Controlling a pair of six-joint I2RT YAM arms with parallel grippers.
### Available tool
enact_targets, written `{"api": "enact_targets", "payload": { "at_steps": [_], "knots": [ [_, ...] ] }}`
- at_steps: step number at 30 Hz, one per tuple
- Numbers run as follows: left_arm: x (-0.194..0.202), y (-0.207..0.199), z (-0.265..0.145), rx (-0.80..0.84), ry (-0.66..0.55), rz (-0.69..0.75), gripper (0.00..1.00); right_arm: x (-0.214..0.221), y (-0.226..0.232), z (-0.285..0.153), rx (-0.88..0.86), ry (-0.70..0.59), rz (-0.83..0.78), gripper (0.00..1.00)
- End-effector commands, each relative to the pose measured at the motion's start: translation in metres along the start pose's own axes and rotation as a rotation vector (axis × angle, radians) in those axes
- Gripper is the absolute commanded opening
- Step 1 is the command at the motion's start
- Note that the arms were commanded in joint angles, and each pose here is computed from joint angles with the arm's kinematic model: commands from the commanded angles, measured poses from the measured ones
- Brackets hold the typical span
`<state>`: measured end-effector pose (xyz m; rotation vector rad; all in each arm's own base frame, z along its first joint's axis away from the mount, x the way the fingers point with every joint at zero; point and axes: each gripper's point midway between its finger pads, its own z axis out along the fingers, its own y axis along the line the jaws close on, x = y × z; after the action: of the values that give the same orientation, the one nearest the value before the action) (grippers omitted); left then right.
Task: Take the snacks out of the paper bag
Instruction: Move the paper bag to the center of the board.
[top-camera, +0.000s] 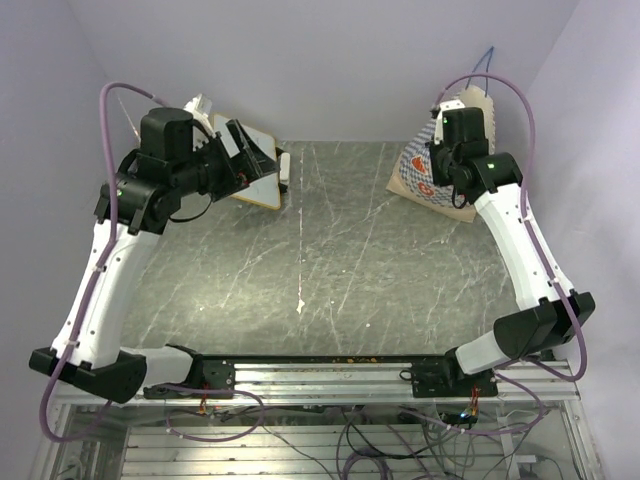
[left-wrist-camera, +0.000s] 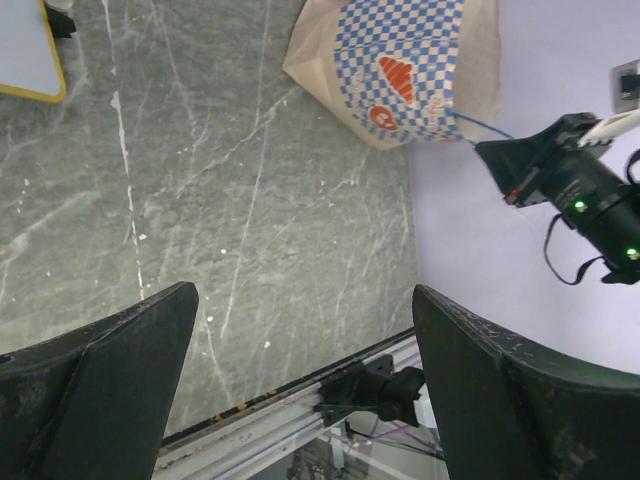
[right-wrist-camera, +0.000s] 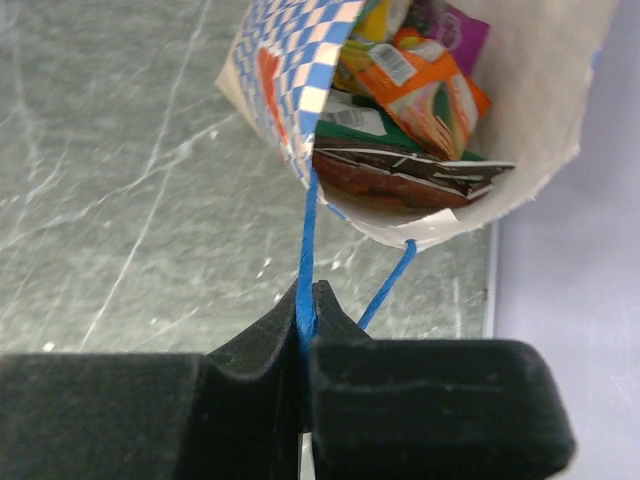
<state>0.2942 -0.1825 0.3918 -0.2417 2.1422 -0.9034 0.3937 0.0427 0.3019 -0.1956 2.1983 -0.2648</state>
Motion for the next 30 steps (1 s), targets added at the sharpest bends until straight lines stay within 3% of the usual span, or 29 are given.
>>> {"api": "enact_targets", "payload": {
  "at_steps": [1,9,15,23,25,30],
  "knots": [
    [0.0,-0.016,-0.031,0.062,-0.029,-0.056,0.99,0.006,0.032,-0.038,-0.134,0.036,0.018,0.0],
    [0.018,-0.012,-0.046,0.078,-0.014,-0.091,0.99,0.036,0.109,-0.092,-0.476,0.138,0.113,0.0],
    [0.024,-0.012,-0.063,0.091,-0.032,-0.105,0.99,0.05,0.212,-0.145,-0.729,0.17,0.14,0.0],
    [0.032,-0.01,-0.091,0.069,-0.04,-0.101,0.99,0.022,0.338,-0.209,-1.023,0.136,0.129,0.0],
    [0.031,-0.011,-0.099,0.069,-0.052,-0.097,0.99,0.011,0.349,-0.21,-1.04,0.128,0.163,0.07],
    [0.033,-0.009,-0.11,0.06,-0.074,-0.096,0.99,-0.006,0.331,-0.209,-0.968,0.066,0.165,0.4]
  ]
}}
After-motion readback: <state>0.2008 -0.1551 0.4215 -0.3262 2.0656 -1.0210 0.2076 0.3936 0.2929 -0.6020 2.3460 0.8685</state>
